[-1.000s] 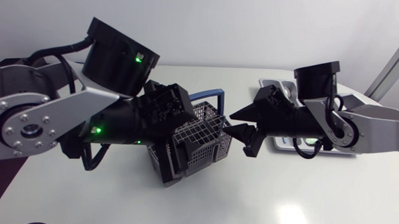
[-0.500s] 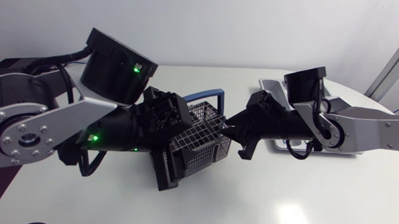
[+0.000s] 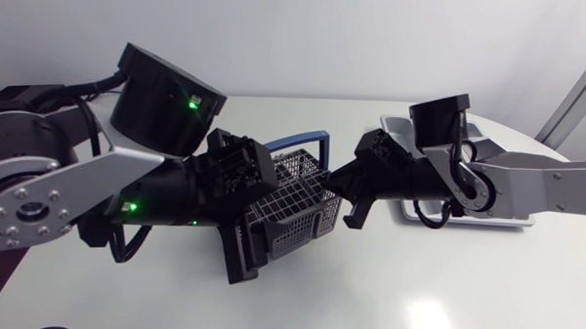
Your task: Unload the cutlery basket into the drawer organizer.
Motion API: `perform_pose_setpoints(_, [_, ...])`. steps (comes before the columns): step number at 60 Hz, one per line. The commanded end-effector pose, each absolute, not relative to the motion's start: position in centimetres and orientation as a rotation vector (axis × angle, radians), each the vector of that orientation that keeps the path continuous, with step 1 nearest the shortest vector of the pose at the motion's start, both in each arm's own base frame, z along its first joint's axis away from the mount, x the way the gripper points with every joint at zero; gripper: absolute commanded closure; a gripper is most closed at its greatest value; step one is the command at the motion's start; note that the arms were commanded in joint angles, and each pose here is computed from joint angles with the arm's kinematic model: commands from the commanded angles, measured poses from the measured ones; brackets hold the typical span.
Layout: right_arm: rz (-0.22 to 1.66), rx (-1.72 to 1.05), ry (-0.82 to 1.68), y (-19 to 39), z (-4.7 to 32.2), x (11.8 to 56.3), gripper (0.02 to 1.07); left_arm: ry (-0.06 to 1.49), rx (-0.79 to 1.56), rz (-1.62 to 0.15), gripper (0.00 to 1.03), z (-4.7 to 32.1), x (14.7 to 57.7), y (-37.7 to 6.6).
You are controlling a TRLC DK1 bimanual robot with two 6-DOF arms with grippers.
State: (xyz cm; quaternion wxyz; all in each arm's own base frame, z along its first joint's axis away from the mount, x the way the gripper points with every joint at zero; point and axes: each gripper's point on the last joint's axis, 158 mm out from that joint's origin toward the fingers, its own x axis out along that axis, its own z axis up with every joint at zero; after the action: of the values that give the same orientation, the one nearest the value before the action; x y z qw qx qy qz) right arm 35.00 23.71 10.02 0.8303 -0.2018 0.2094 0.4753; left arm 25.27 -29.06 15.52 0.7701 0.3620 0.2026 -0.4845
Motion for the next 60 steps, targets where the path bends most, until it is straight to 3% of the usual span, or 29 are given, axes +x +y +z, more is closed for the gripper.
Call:
perform_pose_setpoints(1, [1.011, -0.456, 0.429, 24.2, 10.0, 35.6, 1.01, 0.436, 0.809, -1.077, 0.07, 15.0, 24.4, -28.9])
perform_pose_setpoints(16, [0.982, -0.478, 0.391, 24.0, 12.3, 35.1, 1.01, 0.429, 0.809, -1.077, 0.07, 15.2, 24.2, -28.8])
perform_pose_setpoints(47, [0.893, -0.404, 0.325, 20.6, 25.3, 32.7, 1.01, 0.418, 0.813, -1.094, 0.06, 15.5, 23.2, -28.9])
perform_pose_setpoints(60, [0.752, -0.361, 0.450, 15.2, 25.3, 35.7, 1.01, 0.415, 0.813, -1.094, 0.06, 15.5, 22.9, -28.6])
